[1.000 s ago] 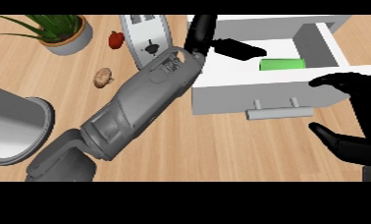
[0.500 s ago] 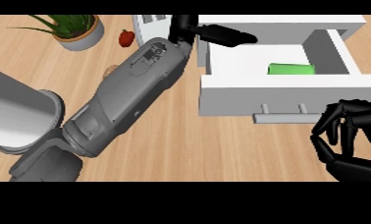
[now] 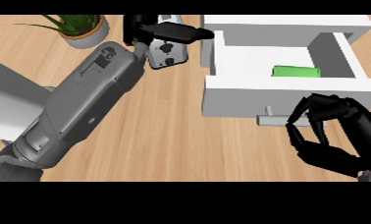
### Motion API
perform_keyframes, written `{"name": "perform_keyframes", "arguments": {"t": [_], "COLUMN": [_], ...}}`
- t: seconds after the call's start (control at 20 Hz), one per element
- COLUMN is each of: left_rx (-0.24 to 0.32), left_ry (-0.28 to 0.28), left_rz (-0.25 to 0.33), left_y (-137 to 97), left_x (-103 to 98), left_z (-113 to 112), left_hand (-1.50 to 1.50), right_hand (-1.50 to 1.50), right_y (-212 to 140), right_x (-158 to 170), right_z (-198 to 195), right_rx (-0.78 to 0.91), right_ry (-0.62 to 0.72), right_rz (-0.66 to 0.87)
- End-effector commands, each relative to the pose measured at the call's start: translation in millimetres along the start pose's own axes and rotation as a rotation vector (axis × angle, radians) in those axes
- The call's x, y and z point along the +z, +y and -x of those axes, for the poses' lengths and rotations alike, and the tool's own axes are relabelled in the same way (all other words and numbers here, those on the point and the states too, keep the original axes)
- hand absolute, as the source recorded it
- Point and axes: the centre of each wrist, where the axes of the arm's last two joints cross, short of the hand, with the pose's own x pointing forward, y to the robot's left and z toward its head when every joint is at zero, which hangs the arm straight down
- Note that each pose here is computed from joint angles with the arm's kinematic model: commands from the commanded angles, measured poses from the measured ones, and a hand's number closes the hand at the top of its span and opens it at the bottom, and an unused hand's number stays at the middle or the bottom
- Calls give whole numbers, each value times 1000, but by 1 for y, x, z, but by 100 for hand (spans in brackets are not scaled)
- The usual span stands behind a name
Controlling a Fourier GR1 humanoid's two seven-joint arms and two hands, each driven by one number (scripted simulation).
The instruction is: Pick up the cup, place it into the drawer and close the drawer
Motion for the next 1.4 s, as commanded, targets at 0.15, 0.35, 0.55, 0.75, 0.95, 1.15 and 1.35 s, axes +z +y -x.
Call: {"name": "perform_keyframes", "arguments": {"t": [0.15, 0.35, 0.55, 0.75, 0.95, 1.15, 1.35], "left_rx": [26, 38, 37, 49, 40, 49, 43], "left_ry": [14, 22, 27, 14, 34, 28, 17], "left_rz": [-42, -25, -31, -59, -66, -50, -38], "left_y": [51, 72, 93, 126, 140, 152, 175], "left_x": [29, 43, 70, 70, 104, 105, 109], "left_z": [8, 2, 10, 2, 17, 9, 13], "left_hand": [-150, -150, -150, -150, -150, -150, -150], "right_hand": [150, 150, 150, 150, 150, 150, 150], "right_y": [30, 48, 77, 81, 113, 94, 89], "right_x": [-25, -46, -55, -74, -99, -137, -144], "right_z": [19, 28, 53, 88, 109, 122, 139], "right_rx": [193, 395, 518, 609, 586, 578, 538], "right_ry": [5, 57, 76, 74, 89, 110, 151], "right_rz": [-76, -157, -207, -256, -246, -251, -254]}}
